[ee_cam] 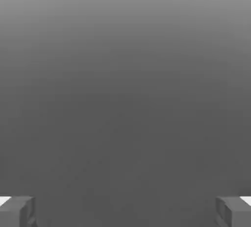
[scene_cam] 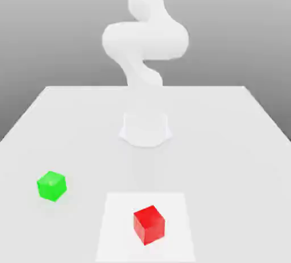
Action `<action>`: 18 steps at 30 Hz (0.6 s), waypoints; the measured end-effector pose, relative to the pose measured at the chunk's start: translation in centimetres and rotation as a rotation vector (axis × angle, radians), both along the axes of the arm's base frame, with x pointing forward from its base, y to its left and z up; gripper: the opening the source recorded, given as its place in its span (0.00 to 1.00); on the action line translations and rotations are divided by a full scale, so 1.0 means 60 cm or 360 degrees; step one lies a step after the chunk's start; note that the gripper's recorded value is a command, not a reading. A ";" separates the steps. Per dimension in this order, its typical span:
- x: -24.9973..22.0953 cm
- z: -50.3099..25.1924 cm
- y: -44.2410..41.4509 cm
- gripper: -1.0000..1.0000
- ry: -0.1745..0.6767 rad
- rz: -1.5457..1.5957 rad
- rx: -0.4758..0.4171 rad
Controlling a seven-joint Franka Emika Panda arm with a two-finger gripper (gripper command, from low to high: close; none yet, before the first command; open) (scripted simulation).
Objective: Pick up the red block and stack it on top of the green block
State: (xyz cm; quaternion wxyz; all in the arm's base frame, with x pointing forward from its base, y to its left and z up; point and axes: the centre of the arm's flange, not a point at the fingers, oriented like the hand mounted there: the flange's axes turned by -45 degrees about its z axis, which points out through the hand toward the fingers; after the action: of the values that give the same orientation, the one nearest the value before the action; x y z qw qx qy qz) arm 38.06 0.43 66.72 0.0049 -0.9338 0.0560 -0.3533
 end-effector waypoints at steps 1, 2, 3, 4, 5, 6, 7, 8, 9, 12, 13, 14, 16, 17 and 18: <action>0.022 -0.033 0.002 0.50 0.0052 -0.0062 0.0029; 0.042 -0.065 0.003 0.50 0.0101 -0.0122 0.0057; 0.060 -0.098 0.003 0.50 0.0148 -0.0181 0.0084; 0.076 -0.131 0.003 0.50 0.0194 -0.0240 0.0110; 0.090 -0.164 0.003 0.50 0.0240 -0.0298 0.0136; 0.103 -0.197 0.002 0.50 0.0285 -0.0357 0.0162; 0.114 -0.231 0.002 0.50 0.0330 -0.0416 0.0187; 0.124 -0.265 0.001 0.50 0.0374 -0.0476 0.0213; 0.132 -0.300 -0.001 0.50 0.0418 -0.0536 0.0238; 0.146 -0.402 -0.004 0.50 0.0548 -0.0717 0.0313; 0.148 -0.437 -0.005 0.50 0.0591 -0.0777 0.0337; 0.148 -0.470 -0.006 0.50 0.0634 -0.0838 0.0362; 0.144 -0.537 -0.007 0.50 0.0719 -0.0961 0.0411; 0.140 -0.569 -0.006 0.50 0.0762 -0.1023 0.0435; 0.134 -0.601 -0.006 0.50 0.0804 -0.1086 0.0460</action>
State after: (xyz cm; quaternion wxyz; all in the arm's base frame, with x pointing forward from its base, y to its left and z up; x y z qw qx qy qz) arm 46.10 0.05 30.64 0.0047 -0.9086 0.4090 -0.0841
